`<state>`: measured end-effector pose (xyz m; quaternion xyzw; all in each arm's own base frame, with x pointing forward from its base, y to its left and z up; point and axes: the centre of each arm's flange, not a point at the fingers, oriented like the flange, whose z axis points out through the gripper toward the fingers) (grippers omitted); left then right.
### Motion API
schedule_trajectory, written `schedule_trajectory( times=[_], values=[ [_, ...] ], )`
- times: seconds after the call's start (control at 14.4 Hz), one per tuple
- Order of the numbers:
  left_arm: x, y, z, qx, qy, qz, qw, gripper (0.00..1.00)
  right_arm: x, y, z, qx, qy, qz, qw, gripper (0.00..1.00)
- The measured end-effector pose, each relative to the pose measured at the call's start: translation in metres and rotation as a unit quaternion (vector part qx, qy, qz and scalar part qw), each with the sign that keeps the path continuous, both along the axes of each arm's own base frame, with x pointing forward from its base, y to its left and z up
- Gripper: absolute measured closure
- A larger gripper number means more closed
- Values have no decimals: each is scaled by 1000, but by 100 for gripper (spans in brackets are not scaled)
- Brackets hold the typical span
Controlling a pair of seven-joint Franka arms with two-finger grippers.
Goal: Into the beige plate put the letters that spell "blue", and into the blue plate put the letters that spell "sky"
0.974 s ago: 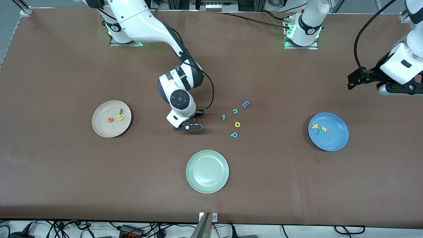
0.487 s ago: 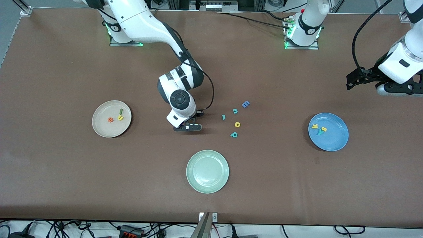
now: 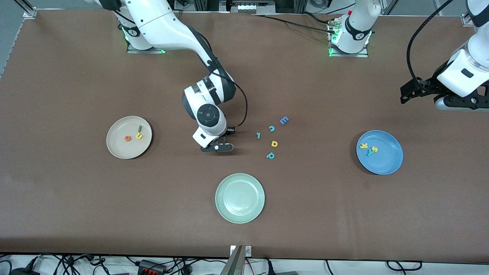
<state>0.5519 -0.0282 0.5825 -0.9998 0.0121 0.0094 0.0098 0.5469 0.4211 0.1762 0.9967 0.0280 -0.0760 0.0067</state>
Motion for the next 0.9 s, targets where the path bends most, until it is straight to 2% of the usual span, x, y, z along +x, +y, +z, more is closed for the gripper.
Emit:
schedule_trajectory(
  times=[0.28, 0.49, 0.7, 0.9],
  values=[
    [0, 0, 0, 0, 0, 0, 1000, 0, 7, -3, 6, 3, -7, -3, 1000, 72],
    [0, 0, 0, 0, 0, 0, 1000, 0, 29, -30, 20, -5, -15, -26, 1000, 72],
    [0, 0, 0, 0, 0, 0, 1000, 0, 58, -96, 31, -50, 0, -60, 997, 72],
    [0, 0, 0, 0, 0, 0, 1000, 0, 72, -170, 33, -78, 23, -51, 995, 72]
  ],
)
